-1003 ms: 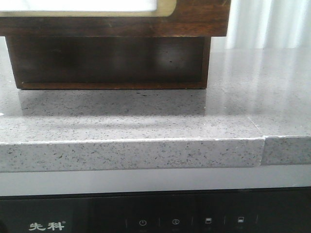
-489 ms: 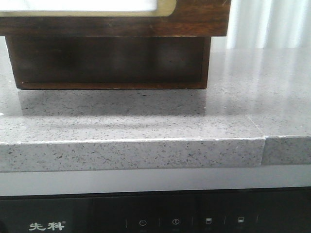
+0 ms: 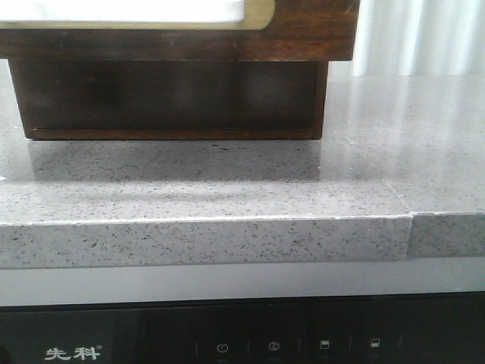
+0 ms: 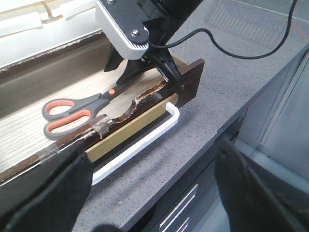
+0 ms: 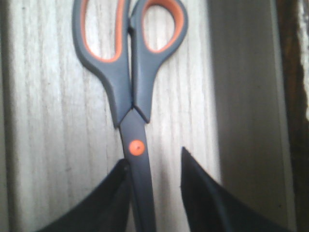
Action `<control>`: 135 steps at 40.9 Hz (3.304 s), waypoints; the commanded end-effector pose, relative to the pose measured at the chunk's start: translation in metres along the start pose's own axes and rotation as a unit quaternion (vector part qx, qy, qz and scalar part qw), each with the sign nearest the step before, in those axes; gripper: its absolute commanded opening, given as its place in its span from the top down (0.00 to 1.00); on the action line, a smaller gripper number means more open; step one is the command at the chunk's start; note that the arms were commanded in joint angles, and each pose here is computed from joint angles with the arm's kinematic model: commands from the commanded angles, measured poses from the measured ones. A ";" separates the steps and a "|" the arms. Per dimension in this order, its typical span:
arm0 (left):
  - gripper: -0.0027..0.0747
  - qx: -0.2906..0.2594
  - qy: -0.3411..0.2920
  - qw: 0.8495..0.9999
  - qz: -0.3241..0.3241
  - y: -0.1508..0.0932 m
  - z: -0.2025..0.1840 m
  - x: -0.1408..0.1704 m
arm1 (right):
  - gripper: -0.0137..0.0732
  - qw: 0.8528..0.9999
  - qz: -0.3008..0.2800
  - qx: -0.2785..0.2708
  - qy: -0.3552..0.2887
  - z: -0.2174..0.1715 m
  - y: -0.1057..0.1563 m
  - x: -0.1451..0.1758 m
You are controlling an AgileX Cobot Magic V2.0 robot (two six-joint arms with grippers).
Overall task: Put scissors in drawer with both arms
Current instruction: 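Lower the scissors into the drawer and open the right gripper, then release the drawer handle and withdraw the left gripper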
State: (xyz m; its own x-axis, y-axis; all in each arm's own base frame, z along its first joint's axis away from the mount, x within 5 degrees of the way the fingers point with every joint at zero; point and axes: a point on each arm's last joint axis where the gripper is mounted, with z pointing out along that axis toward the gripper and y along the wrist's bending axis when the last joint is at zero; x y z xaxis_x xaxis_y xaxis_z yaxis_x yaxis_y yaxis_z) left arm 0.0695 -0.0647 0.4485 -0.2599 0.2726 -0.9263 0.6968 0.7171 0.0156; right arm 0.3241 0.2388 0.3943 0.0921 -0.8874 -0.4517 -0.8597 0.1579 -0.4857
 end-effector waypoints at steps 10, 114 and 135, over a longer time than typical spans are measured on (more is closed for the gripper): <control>0.30 0.001 -0.050 0.999 -0.005 0.000 -0.005 -0.014 | 0.42 0.998 -0.002 0.060 -0.032 -0.034 -0.010 -0.007; 0.99 0.001 -0.051 0.999 -0.005 0.000 -0.005 -0.014 | 0.92 0.847 0.474 0.188 -0.150 -0.248 0.183 0.151; 0.99 -0.018 -0.049 0.998 -0.017 0.003 -0.004 -0.008 | 0.92 0.847 0.474 0.189 -0.150 -0.248 0.183 0.151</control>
State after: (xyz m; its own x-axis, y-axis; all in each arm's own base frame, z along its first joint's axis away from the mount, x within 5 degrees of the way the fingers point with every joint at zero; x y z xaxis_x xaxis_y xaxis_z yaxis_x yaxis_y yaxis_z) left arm 0.0700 -0.0640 0.4475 -0.2640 0.2689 -0.9263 0.6899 0.7238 0.0134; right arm 0.0541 0.0268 0.4118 -0.4452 -0.1712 -0.8789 -0.4121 0.9106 0.0314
